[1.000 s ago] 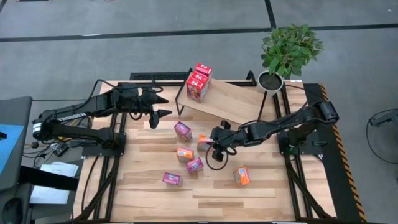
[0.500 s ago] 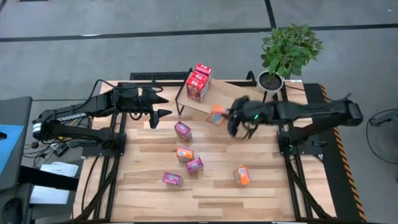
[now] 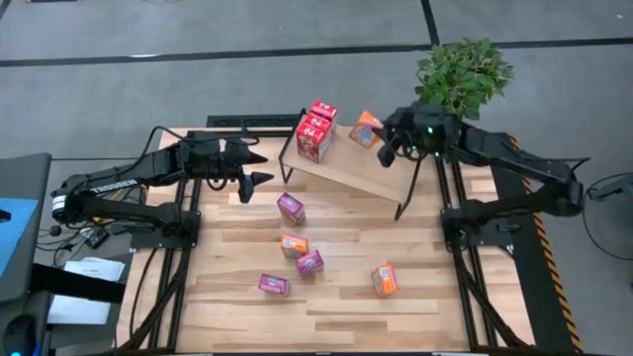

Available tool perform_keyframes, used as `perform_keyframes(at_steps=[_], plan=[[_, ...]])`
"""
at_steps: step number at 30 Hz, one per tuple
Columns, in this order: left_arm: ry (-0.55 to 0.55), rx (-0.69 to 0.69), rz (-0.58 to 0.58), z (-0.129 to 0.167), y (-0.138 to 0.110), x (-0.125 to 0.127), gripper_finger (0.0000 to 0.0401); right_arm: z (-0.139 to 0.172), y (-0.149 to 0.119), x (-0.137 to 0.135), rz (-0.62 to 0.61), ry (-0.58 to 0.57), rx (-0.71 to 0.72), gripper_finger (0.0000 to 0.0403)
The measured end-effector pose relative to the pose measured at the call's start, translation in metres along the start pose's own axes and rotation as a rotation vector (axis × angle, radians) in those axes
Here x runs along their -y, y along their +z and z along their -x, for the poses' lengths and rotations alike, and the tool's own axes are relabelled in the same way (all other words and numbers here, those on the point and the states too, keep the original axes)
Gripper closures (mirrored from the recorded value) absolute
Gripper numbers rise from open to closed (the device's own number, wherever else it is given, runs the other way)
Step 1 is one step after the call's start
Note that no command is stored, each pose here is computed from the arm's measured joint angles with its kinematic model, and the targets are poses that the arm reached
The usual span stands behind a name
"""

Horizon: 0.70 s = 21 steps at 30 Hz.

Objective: Stack cereal on shelf
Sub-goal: Put the top orange cereal box on the shelf

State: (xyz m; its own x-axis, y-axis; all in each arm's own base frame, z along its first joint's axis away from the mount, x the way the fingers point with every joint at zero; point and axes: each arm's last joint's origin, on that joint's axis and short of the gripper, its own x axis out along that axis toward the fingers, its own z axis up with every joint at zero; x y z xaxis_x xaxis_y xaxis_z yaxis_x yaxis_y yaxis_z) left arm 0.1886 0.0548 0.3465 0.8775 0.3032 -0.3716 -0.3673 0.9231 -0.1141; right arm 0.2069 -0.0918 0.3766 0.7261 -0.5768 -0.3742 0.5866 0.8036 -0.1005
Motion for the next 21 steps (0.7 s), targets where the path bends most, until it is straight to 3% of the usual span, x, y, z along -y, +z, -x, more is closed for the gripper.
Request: perform_keyframes(at_steps=[6,13,21], plan=[[0.014,0.002,0.002,0.0,0.0,0.0,0.0135,-0.02,-0.005,0.021,-0.004,0.098,-0.061,0.0286],[0.03,0.006,0.003,0.0,0.0,-0.001,0.0135,-0.048,-0.014,0.038,0.028,0.122,-0.118,0.0286],[0.039,0.007,0.003,0.0,0.0,-0.001,0.0135,-0.067,-0.015,0.047,0.014,0.179,-0.082,0.0286]])
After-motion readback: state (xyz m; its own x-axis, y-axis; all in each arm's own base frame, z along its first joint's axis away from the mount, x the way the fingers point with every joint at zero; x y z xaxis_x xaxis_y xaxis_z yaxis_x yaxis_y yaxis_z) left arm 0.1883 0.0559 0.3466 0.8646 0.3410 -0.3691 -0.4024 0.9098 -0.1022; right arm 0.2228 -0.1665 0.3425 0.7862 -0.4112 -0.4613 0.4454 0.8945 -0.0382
